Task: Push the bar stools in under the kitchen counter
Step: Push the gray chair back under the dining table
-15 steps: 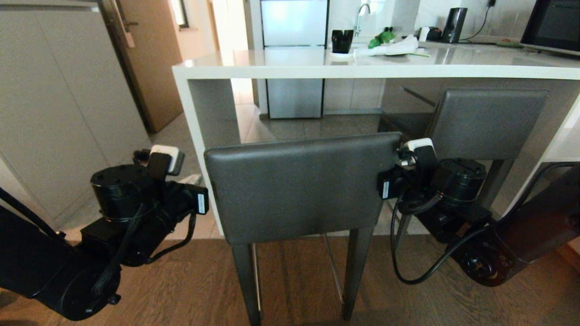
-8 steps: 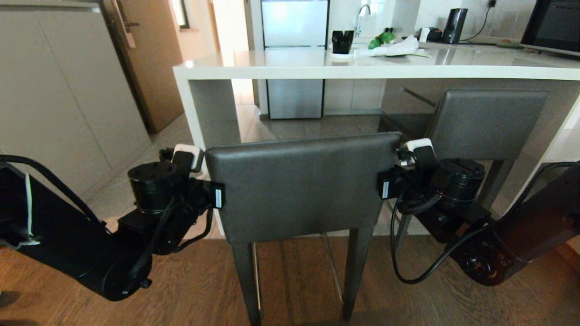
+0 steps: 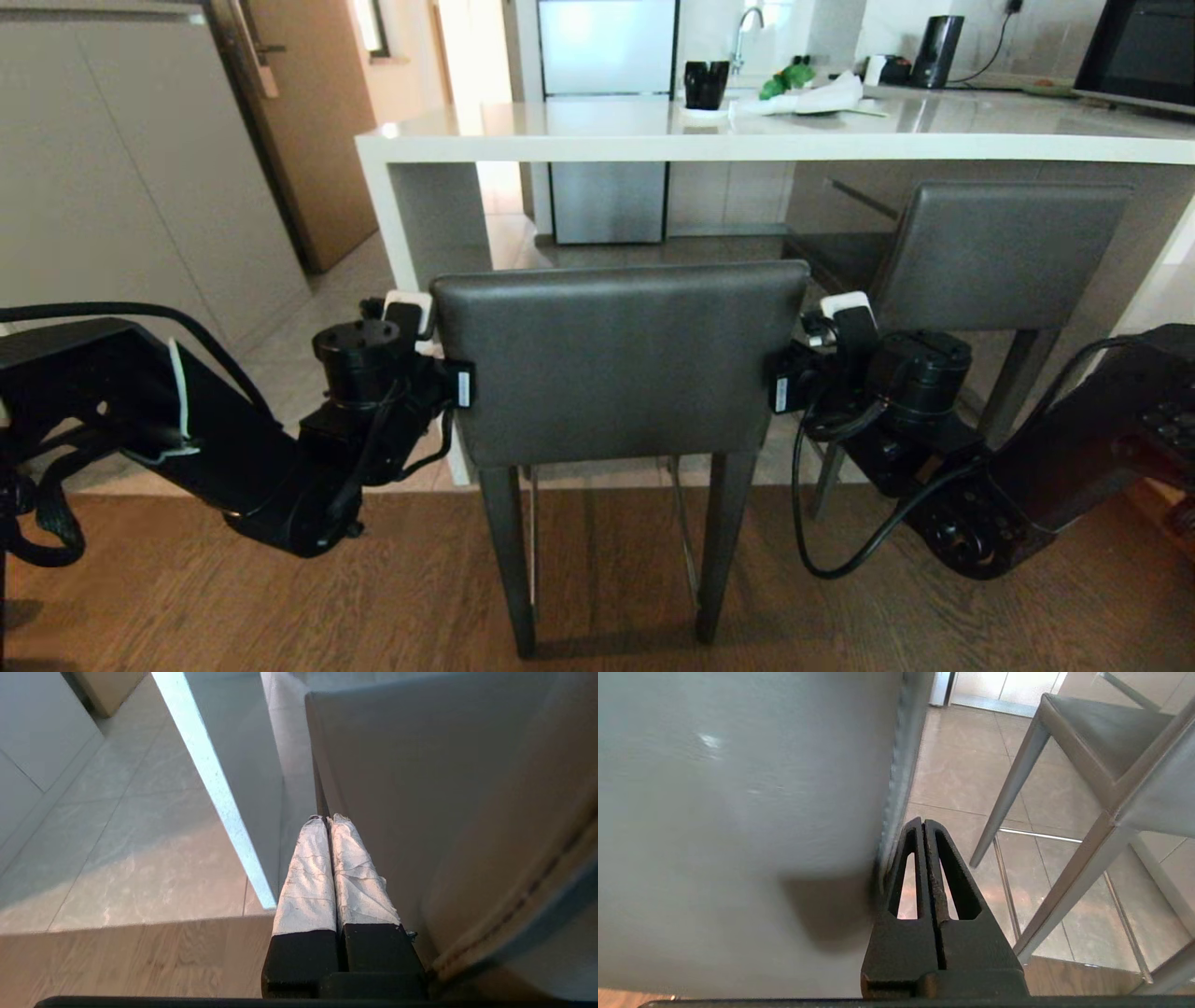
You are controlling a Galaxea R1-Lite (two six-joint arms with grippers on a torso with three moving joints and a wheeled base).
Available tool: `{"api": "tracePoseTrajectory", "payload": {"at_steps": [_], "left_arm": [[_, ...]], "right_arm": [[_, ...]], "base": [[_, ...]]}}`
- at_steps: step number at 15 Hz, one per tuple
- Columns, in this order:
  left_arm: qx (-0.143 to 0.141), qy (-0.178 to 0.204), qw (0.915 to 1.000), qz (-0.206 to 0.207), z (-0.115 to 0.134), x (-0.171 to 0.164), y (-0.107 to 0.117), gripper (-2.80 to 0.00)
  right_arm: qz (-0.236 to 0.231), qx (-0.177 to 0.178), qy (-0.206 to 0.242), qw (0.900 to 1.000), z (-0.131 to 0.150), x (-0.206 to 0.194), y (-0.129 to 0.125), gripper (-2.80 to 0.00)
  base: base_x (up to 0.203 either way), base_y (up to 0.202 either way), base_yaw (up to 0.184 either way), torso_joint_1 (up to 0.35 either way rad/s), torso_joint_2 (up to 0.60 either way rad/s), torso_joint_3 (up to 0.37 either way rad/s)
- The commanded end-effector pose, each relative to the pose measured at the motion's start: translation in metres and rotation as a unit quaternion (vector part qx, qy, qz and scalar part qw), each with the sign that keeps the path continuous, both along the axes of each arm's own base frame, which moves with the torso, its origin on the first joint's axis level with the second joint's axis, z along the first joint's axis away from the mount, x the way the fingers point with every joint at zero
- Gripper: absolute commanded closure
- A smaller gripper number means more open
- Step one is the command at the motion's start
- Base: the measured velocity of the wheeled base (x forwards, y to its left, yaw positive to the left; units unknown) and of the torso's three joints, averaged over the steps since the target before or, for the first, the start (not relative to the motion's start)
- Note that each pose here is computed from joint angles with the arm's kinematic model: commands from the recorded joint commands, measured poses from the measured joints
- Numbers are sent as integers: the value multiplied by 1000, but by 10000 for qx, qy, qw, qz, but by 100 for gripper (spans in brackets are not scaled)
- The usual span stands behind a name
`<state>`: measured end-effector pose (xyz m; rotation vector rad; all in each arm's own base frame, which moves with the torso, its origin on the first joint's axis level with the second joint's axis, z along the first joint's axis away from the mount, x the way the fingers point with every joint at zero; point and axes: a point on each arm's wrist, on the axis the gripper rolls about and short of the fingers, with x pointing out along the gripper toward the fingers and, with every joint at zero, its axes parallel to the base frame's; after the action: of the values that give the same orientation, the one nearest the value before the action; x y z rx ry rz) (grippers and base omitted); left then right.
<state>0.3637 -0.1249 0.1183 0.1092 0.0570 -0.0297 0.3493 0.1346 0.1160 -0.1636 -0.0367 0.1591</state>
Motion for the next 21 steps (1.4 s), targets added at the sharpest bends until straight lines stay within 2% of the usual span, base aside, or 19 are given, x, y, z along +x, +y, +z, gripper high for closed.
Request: {"api": "tracePoseTrajectory", "payload": {"at_steps": [1, 5, 7, 15, 21], "left_arm": [[10, 27, 10000, 43, -7, 6, 1, 0], [-34, -6, 10000, -22, -6, 5, -1, 0], [-88, -150, 9998, -39, -1, 5, -1, 0], [-121, -281, 9995, -95, 10, 2, 5, 0], [-132, -289, 9994, -117, 12, 0, 5, 0]], "right_arm": [[-18, -15, 29, 10000, -10, 6, 2, 0], [-38, 14, 38, 10000, -14, 9, 2, 0], [-69, 19, 25, 10000, -13, 10, 0, 0], [-187, 106, -340, 9992, 7, 19, -7, 0], [-109, 114, -529, 9985, 18, 20, -1, 0]], "base": [[0, 0, 0, 0, 0, 0], [0, 0, 0, 0, 0, 0], [0, 0, 0, 0, 0, 0], [0, 0, 0, 0, 0, 0], [0, 0, 0, 0, 0, 0]]}}
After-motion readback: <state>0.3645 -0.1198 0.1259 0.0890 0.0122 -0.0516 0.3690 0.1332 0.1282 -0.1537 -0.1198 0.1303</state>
